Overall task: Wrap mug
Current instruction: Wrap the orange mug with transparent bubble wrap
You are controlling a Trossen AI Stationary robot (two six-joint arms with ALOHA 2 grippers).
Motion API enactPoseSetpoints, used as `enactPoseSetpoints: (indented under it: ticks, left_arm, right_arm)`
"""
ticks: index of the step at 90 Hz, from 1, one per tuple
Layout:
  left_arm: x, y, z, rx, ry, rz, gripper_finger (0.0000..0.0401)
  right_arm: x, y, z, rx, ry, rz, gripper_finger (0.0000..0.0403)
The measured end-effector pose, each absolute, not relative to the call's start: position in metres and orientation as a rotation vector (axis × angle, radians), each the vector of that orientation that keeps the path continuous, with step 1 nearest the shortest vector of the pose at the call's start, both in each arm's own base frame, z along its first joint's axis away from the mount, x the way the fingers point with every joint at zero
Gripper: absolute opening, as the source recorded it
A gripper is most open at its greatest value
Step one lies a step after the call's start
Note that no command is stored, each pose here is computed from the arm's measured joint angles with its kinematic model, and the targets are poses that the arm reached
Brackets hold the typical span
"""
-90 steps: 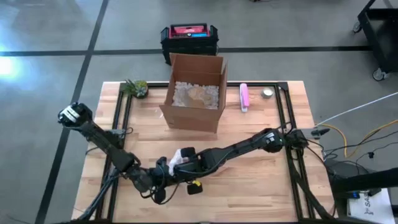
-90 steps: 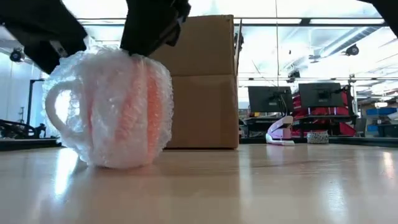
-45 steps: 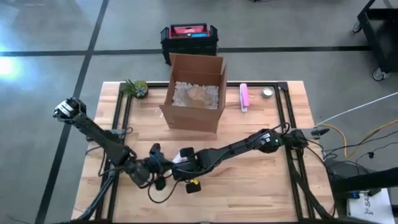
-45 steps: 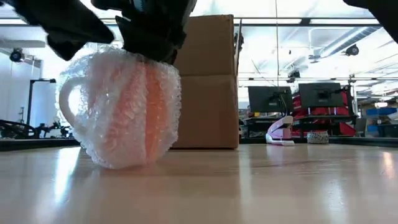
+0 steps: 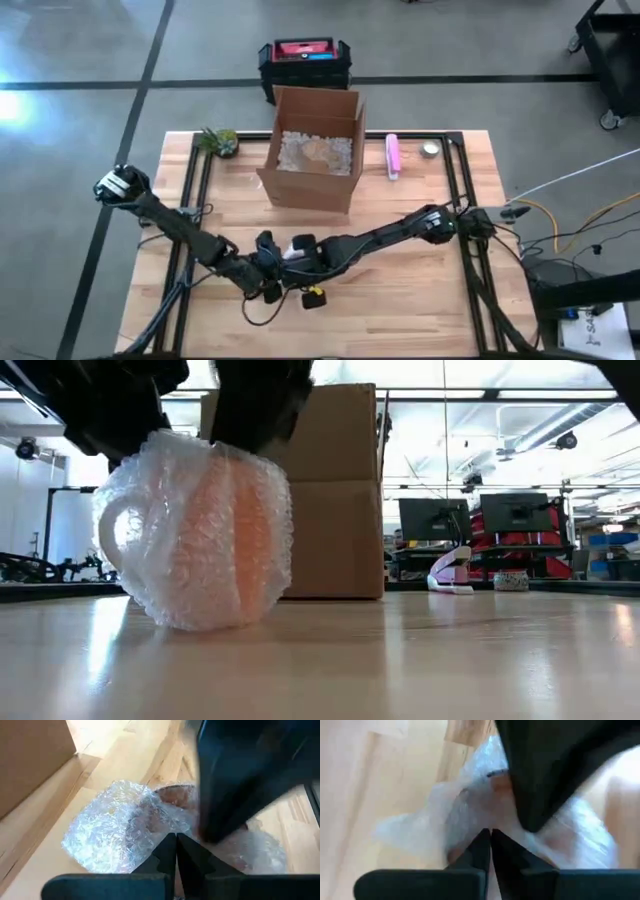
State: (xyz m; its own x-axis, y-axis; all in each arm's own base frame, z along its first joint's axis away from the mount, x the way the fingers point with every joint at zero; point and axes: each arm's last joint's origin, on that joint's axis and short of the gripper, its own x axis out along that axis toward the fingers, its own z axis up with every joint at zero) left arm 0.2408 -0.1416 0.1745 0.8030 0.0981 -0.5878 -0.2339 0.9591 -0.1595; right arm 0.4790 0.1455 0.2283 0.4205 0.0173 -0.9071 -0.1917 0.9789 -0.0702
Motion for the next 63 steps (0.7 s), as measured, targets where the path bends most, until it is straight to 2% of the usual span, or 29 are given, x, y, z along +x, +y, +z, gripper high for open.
enactPoseSetpoints:
  ticks: [13, 46, 63]
  left_arm:
    - [0.24, -0.141, 0.176, -0.234, 0.611, 0.174, 0.0]
    - [0.237, -0.141, 0.184, -0.254, 0.597, 0.146, 0.0]
    - [0.235, -0.141, 0.188, -0.268, 0.592, 0.135, 0.0]
  right_arm:
    - [0.477, 0.139, 0.24, -0.198, 1.1, 0.053, 0.0002]
    - [0.493, 0.14, 0.166, -0.211, 1.244, 0.046, 0.0002]
    - [0.493, 0.142, 0.167, -0.211, 1.233, 0.051, 0.0002]
